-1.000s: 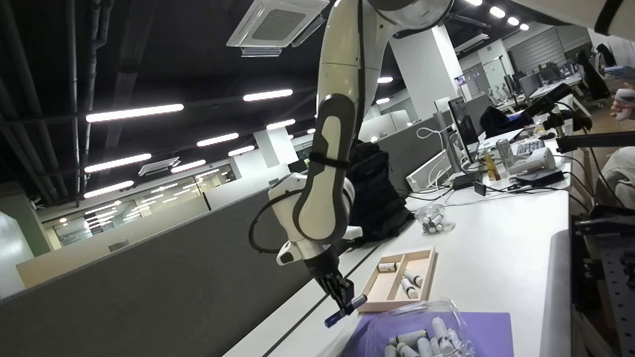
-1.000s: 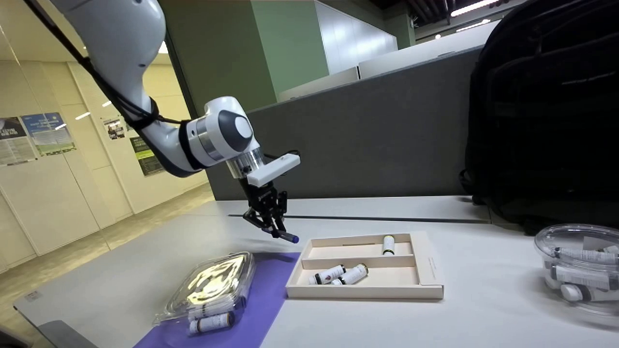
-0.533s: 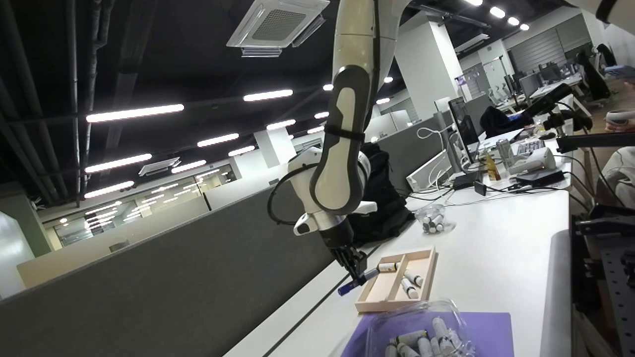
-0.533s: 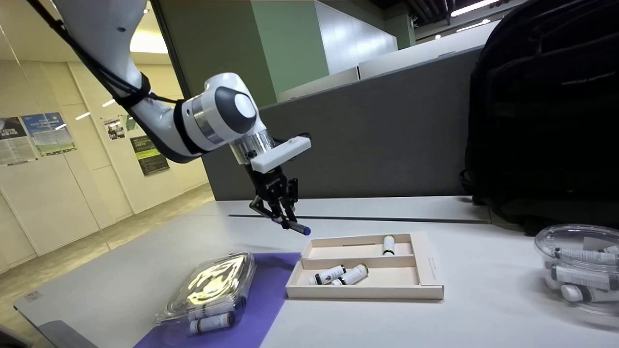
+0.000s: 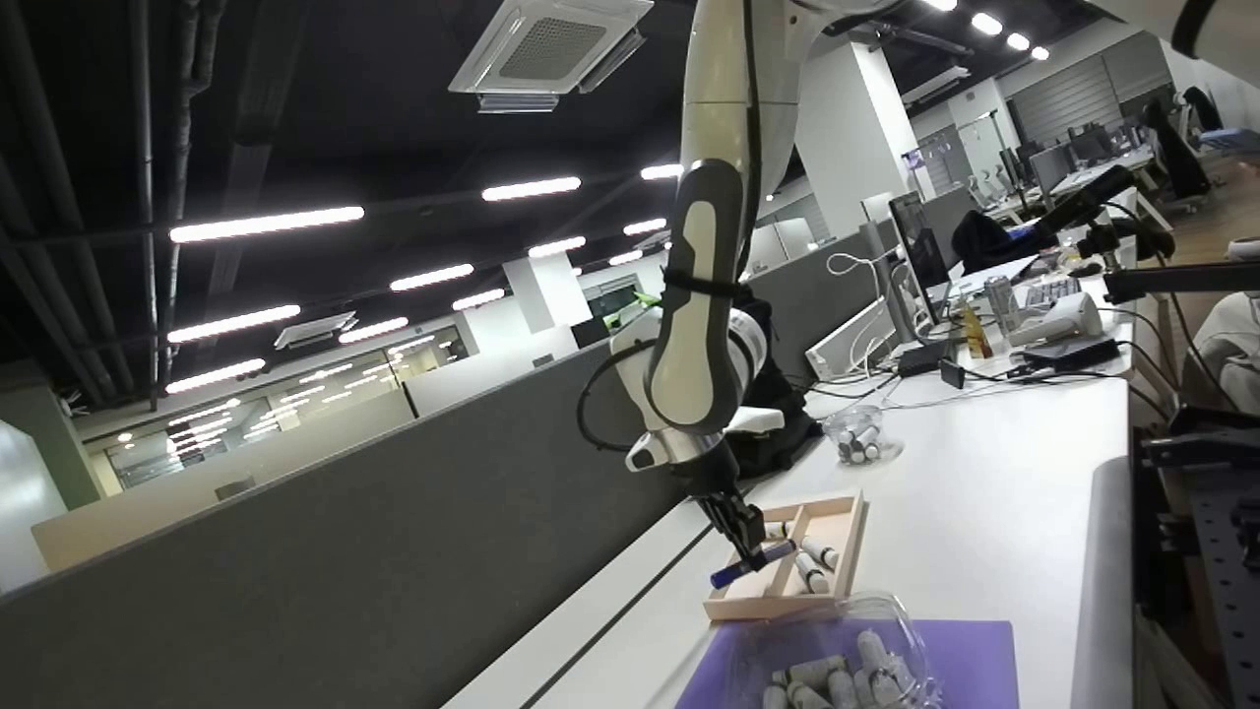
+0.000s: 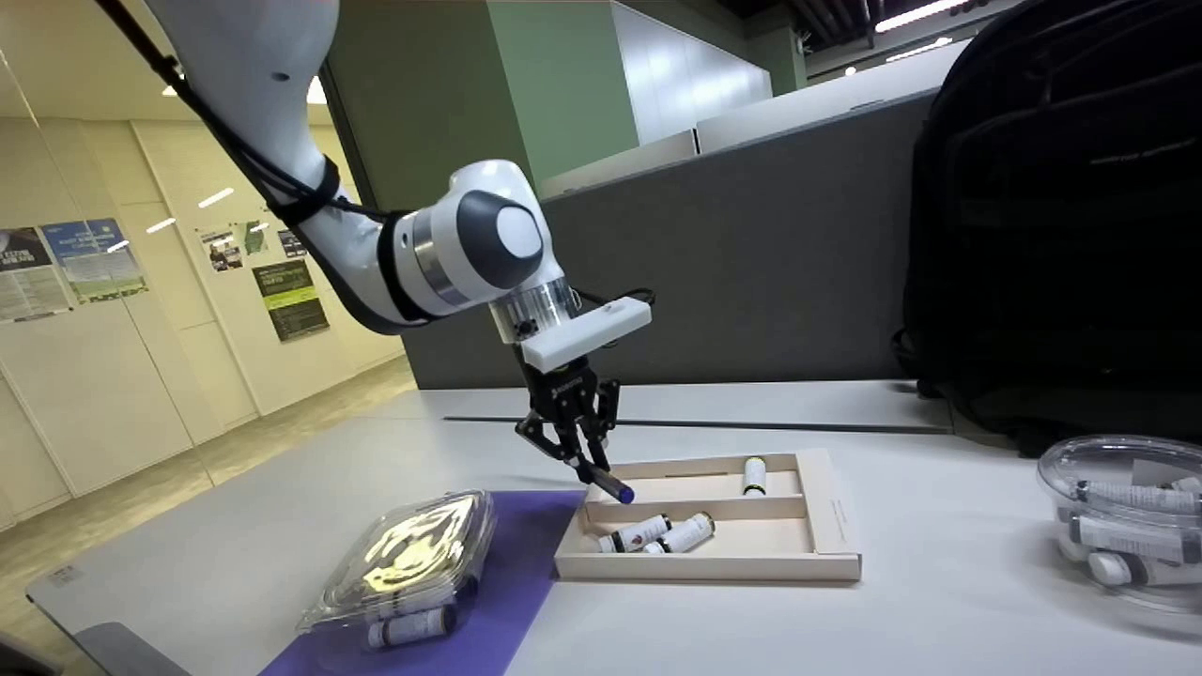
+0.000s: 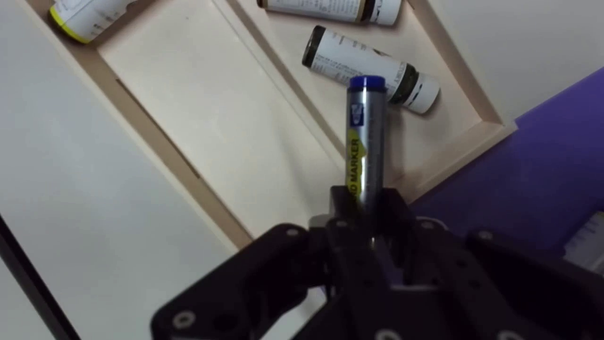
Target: Put the blue marker on the tray
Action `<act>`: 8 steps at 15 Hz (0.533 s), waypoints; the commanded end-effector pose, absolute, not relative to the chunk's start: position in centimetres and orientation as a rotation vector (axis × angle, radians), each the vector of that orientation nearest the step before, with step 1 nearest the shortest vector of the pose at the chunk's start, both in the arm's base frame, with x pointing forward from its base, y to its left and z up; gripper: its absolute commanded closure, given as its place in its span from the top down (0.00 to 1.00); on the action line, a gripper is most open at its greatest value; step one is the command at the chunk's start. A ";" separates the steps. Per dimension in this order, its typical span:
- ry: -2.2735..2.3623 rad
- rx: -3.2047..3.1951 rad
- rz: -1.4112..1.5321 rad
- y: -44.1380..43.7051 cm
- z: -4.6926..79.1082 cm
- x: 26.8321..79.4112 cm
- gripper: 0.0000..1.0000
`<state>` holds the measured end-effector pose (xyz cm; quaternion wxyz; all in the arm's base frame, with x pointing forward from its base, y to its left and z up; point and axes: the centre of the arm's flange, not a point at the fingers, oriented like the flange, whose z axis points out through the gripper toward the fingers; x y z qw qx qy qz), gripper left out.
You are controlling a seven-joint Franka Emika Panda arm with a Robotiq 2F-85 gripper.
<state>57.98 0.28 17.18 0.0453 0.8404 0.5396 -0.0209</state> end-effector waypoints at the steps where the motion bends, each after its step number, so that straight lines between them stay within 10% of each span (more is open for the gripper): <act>1: 1.632 2.617 -0.057 -0.1 15.5 57.2 0.05; 7: 1.671 2.614 -0.024 0.6 15.0 57.2 0.05; 8: 1.682 2.612 -0.029 0.8 15.0 57.2 0.46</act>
